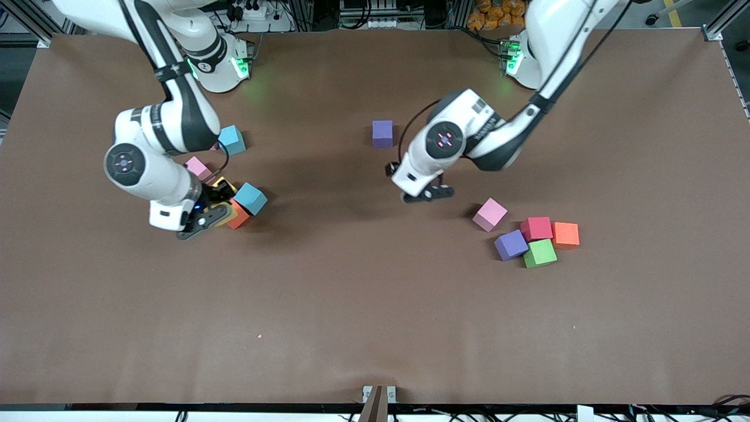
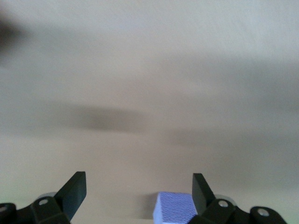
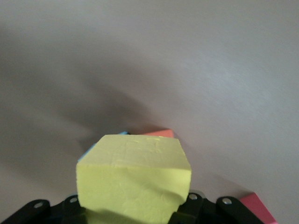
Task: Form number 2 with 11 blocks
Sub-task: 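Carry the yellow block toward the blue block while the left gripper reaches the pink block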
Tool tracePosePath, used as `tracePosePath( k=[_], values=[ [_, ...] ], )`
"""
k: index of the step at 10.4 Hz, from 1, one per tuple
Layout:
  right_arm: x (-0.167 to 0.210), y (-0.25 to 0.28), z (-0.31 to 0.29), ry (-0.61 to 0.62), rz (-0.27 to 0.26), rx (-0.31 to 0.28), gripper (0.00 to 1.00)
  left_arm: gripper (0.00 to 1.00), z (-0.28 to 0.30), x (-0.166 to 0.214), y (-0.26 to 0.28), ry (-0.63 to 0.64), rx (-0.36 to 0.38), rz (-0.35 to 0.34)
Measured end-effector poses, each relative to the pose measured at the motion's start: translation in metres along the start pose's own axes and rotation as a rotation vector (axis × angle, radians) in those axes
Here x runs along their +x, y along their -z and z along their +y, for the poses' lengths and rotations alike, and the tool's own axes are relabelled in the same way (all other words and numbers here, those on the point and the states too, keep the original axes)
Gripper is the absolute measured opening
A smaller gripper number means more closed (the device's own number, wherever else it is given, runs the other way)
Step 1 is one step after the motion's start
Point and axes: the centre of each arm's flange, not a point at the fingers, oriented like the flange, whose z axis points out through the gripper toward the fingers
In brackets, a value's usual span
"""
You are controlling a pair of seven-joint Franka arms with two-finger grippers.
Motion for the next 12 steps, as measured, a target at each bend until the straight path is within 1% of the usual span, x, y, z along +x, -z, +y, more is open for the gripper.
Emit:
tracePosePath(
  k=[1, 3, 4, 6, 7, 9, 10, 12],
  values=[
    [0.009, 0.0, -0.027, 0.051, -0.001, -0.004, 0.59, 1.0, -0.01, 0.018, 0.016, 0.031, -0.004, 0.011],
    [0.024, -0.002, -0.079, 0.152, -0.004, -0.007, 0.59, 1.0, -0.033, 0.046, 0.031, 0.087, -0.019, 0.026],
    [0.03, -0.003, -0.106, 0.223, -0.005, -0.02, 0.59, 1.0, -0.051, 0.063, 0.039, 0.125, -0.032, 0.032],
    [0.038, -0.004, -0.158, 0.416, -0.015, -0.106, 0.59, 1.0, -0.088, 0.092, 0.061, 0.21, -0.058, 0.051],
    [0.039, -0.007, -0.186, 0.487, -0.022, -0.128, 0.59, 1.0, -0.098, 0.098, 0.069, 0.249, -0.06, 0.057],
    [0.039, -0.017, -0.236, 0.604, -0.017, -0.14, 0.59, 1.0, -0.11, 0.104, 0.074, 0.338, -0.058, 0.065],
    [0.04, -0.026, -0.252, 0.678, -0.004, -0.141, 0.59, 1.0, -0.115, 0.108, 0.073, 0.38, -0.054, 0.065],
    [0.043, -0.045, -0.27, 0.8, 0.019, -0.133, 0.59, 1.0, -0.121, 0.111, 0.068, 0.463, -0.022, 0.086]
  ],
)
